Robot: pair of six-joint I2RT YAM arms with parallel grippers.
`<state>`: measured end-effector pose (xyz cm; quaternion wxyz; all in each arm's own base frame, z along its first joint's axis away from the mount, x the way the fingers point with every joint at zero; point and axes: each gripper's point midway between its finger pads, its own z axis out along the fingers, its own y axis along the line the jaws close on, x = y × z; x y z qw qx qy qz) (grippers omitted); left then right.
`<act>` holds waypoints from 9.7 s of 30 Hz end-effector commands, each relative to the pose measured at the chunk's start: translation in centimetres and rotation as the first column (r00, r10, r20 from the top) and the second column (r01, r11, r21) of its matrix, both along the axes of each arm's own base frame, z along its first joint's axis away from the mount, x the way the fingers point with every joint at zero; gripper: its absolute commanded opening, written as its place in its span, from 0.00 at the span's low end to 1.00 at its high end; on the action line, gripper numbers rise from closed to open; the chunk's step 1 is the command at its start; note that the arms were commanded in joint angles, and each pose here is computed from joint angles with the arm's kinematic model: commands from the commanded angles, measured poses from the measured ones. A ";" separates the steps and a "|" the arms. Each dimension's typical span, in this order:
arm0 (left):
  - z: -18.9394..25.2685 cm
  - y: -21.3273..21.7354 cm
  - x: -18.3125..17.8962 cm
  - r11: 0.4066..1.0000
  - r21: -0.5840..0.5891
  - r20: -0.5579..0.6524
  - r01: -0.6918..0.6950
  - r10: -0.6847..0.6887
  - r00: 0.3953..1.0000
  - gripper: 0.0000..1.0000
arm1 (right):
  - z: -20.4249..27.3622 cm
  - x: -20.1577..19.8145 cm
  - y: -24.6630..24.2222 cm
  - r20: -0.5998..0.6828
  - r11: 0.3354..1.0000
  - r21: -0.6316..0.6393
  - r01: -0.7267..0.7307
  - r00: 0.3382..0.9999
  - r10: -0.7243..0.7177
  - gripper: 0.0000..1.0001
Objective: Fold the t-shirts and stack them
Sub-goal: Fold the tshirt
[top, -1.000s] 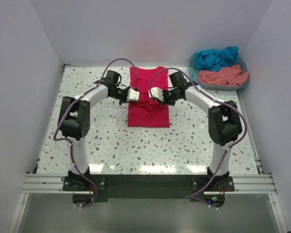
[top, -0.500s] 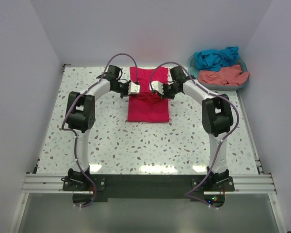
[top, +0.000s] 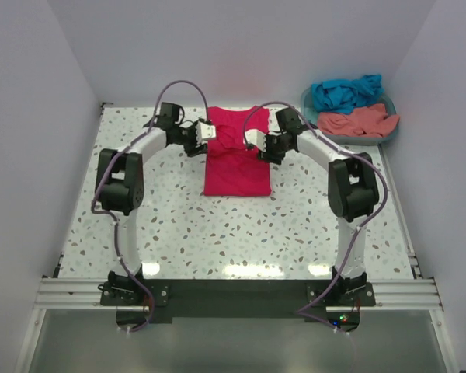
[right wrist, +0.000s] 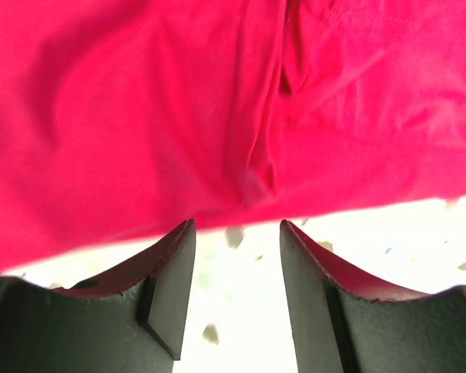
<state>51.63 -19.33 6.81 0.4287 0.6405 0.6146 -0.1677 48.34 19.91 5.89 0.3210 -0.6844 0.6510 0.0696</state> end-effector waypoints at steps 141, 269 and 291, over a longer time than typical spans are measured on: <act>-2.2 -0.7 -18.9 0.988 -0.041 -0.567 0.150 -0.147 0.811 0.00 | -2.8 -17.2 0.5 -0.637 1.000 -0.004 -0.027 0.771 0.018 0.00; 9.8 -5.2 -22.8 0.981 -0.162 -0.050 0.107 -0.116 0.992 0.55 | 0.9 -12.9 6.0 -0.719 0.938 -0.171 0.302 0.612 -0.328 0.27; 1.7 -3.3 -17.5 0.991 -0.111 -0.782 -0.073 -0.042 0.622 0.67 | 1.7 -16.0 1.9 -0.867 0.890 -0.074 0.450 0.412 -0.280 0.75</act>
